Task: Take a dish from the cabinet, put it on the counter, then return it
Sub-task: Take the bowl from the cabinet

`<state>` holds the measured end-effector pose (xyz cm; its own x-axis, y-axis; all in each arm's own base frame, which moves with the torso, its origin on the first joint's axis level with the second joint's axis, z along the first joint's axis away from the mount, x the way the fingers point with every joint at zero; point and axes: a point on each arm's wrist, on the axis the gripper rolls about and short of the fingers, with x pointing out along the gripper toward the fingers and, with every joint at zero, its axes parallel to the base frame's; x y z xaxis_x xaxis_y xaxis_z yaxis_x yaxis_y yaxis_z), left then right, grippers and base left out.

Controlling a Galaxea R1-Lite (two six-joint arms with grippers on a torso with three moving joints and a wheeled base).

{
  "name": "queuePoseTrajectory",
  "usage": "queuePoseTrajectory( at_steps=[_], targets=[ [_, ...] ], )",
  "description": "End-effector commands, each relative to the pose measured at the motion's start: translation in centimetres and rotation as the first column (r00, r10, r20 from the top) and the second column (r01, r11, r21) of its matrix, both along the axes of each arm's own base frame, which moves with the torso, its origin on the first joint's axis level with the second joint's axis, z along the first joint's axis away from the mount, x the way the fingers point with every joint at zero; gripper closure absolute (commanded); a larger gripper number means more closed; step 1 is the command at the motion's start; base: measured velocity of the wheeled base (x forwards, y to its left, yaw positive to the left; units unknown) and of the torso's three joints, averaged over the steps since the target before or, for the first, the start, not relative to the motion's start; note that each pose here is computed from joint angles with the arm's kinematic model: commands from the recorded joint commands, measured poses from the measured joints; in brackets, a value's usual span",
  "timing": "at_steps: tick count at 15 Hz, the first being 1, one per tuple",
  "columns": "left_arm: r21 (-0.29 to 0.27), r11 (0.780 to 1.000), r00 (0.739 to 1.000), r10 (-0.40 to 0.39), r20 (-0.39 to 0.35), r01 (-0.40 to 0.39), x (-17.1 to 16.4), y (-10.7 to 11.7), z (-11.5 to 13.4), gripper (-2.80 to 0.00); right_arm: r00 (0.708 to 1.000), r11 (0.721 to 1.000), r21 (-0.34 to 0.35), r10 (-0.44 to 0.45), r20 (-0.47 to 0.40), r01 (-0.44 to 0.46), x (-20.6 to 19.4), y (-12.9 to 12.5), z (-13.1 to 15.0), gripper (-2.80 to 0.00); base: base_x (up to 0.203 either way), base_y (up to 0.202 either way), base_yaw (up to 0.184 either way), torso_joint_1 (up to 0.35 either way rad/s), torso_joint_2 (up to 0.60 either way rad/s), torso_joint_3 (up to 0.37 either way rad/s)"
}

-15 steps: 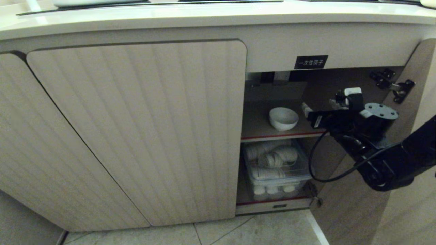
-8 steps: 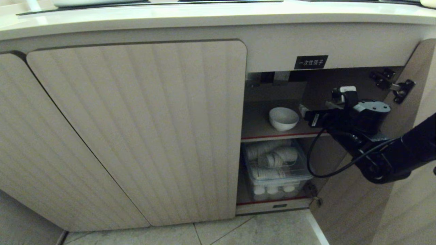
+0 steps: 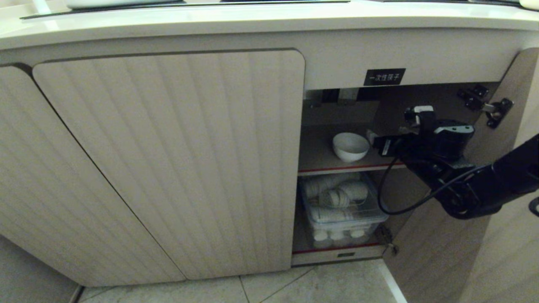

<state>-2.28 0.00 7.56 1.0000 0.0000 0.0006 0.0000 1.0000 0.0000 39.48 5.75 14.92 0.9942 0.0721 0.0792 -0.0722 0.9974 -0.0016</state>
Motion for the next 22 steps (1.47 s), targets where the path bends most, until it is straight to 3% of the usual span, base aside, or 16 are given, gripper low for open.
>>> queuePoseTrajectory(
  at_steps=[1, 22],
  targets=[
    [0.0, 1.0, 1.0, 0.0, -0.001, 0.0, 0.0, 0.0, 0.0, 0.0, 1.0, 1.0, 0.001, 0.0, 0.007, 0.0, 0.5, 0.1, -0.2, -2.8, 0.0, 0.0, 0.0, 0.0, 0.0, 0.0],
    [0.0, 1.0, 1.0, 0.0, 0.001, 0.0, 0.0, 0.0, 0.0, 0.0, 0.995, 1.0, 0.011, -0.01, -0.094, 0.011, 5.3, 0.2, 0.2, -2.8, 0.0, 0.0, 0.0, 0.0, 0.0, 0.0]
  ],
)
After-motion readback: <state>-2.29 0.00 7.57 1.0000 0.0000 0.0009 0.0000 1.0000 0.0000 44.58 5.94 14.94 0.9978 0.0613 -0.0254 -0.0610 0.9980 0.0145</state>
